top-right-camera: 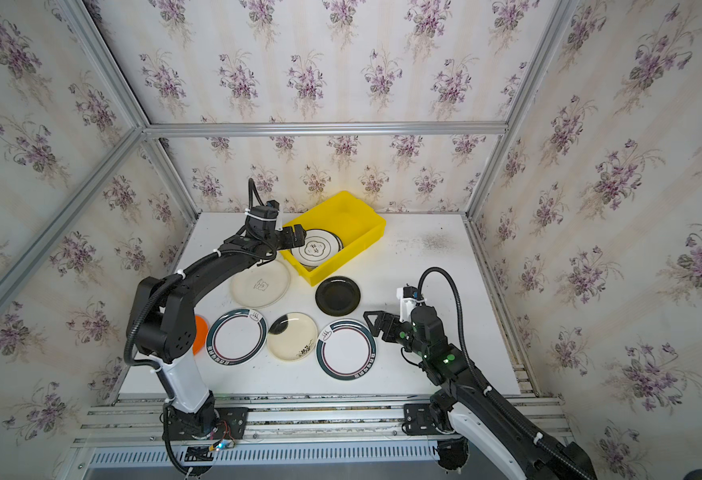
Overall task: Place the plates into the plastic bin on the countertop
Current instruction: 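Open the left gripper to release the plate flat in the bin, then withdraw the left gripper from the bin toward the cream plates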
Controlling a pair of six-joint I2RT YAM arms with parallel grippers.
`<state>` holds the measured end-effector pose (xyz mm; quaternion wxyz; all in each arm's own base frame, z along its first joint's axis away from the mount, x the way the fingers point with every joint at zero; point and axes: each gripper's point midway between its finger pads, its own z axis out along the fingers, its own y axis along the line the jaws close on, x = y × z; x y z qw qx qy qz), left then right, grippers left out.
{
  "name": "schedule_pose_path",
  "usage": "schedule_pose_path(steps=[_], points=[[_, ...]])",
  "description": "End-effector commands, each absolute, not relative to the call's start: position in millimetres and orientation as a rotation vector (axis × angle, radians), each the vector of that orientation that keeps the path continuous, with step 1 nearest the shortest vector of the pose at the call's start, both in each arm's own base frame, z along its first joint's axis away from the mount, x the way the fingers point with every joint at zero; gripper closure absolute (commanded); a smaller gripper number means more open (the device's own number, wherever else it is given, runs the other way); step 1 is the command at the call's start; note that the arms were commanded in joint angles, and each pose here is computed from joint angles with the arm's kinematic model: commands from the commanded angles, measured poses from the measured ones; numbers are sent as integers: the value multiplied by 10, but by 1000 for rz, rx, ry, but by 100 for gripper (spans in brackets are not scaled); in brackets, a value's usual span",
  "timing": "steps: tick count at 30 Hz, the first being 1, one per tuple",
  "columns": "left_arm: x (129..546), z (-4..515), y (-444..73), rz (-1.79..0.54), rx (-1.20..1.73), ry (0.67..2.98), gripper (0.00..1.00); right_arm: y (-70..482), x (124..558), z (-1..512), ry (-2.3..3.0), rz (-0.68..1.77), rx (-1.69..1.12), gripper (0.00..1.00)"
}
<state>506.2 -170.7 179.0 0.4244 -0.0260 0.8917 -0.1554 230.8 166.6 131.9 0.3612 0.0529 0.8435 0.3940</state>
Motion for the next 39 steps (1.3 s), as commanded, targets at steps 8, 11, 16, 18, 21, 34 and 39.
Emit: schedule_pose_path(steps=[8, 11, 16, 18, 21, 34, 39], points=[[4831, 2253, -1679, -392, -64, 2113, 0, 1549, 2322, 1230, 2213, 916, 170, 13], [4675, 2320, -1679, -396, -57, 2101, 0, 1495, 2289, 1135, 2237, 883, 184, 13], [4327, 2330, -1642, -405, -60, 2097, 0, 1458, 2233, 977, 2275, 860, 194, 13], [4174, 2308, -1628, -408, -51, 2098, 0, 1462, 2222, 954, 2284, 856, 181, 13], [3951, 2260, -1565, -421, -64, 2100, 0, 1437, 2212, 904, 2302, 833, 185, 13], [3143, 2085, -1271, -453, -96, 2076, 0, 1373, 2131, 724, 2370, 779, 185, 14], [2960, 2021, -1148, -437, -99, 2046, 0, 1356, 2100, 643, 2413, 750, 172, 14]])
